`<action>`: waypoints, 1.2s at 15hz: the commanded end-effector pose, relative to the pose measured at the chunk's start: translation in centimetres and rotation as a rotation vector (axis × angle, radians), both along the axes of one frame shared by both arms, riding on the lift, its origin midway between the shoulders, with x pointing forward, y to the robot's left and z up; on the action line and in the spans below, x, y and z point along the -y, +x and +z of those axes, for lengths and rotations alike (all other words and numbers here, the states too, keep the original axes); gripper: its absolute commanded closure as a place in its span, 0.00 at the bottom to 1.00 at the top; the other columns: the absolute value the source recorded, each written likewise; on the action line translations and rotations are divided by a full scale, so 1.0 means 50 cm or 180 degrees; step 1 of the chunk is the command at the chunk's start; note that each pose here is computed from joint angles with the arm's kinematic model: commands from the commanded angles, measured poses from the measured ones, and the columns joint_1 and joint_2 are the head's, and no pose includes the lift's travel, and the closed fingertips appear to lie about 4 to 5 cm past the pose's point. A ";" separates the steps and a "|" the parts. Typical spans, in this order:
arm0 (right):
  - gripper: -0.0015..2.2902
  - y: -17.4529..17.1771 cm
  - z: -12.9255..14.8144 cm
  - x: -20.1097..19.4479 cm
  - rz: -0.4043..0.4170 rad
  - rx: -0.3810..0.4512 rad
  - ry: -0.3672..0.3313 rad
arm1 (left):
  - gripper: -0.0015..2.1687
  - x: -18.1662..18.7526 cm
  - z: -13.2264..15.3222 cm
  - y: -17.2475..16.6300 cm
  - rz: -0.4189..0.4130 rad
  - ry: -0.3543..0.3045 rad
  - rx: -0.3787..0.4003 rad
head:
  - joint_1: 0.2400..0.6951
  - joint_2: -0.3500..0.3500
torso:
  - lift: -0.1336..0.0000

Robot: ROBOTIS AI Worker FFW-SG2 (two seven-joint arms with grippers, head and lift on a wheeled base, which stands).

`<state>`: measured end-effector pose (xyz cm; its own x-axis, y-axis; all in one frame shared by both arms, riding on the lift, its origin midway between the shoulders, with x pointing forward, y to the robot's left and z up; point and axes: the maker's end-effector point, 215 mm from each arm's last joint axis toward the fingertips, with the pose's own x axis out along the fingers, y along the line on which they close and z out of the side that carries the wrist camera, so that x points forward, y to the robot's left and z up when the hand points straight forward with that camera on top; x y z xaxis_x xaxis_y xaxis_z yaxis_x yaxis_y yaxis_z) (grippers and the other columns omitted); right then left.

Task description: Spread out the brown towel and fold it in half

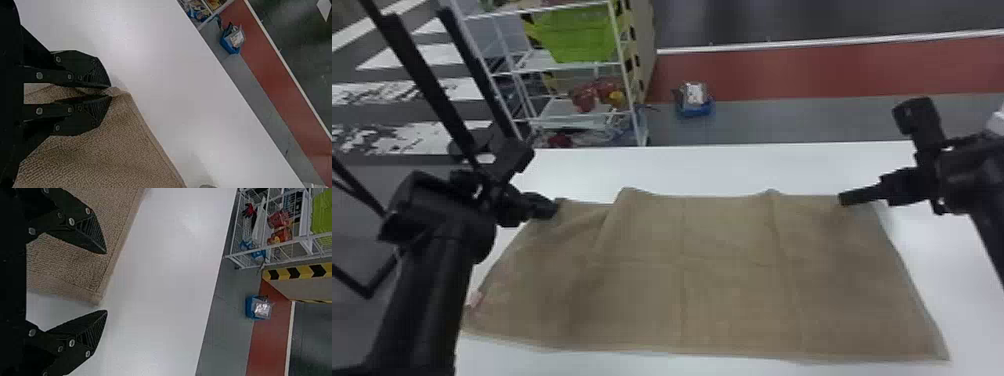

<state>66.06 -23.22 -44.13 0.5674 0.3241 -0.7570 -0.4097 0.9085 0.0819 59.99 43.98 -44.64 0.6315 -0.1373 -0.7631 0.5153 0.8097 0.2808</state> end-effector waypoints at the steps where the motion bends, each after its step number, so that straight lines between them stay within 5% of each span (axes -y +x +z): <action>1: 0.22 -0.005 -0.006 0.005 -0.0002 -0.0038 -0.0027 | 0.46 -0.002 0.000 0.000 -0.0002 0.0008 0.0004 | 1.00 0.75 | 0.00; 9: 0.31 -0.010 -0.020 0.013 0.0019 -0.0066 -0.0087 | 0.46 -0.001 -0.001 0.001 -0.0002 0.0010 0.0001 | 1.00 0.75 | 0.00; 10: 0.46 -0.008 -0.020 0.015 0.0048 -0.0038 -0.0102 | 0.46 -0.001 -0.001 0.001 -0.0003 0.0015 0.0003 | 1.00 0.75 | 0.00; 11: 0.49 -0.007 -0.021 0.020 0.0030 -0.0032 -0.0082 | 0.46 0.001 -0.001 0.001 -0.0005 0.0010 0.0003 | 1.00 0.75 | 0.00; 15: 0.48 -0.029 -0.036 0.035 0.0052 -0.0011 0.0057 | 0.46 0.011 0.008 0.009 -0.0075 -0.0025 0.0141 | 1.00 0.74 | 0.00; 18: 0.48 -0.063 -0.003 0.029 0.0137 0.0126 0.0288 | 0.46 -0.007 0.036 -0.016 0.0012 -0.0265 0.0341 | 1.00 0.74 | 0.00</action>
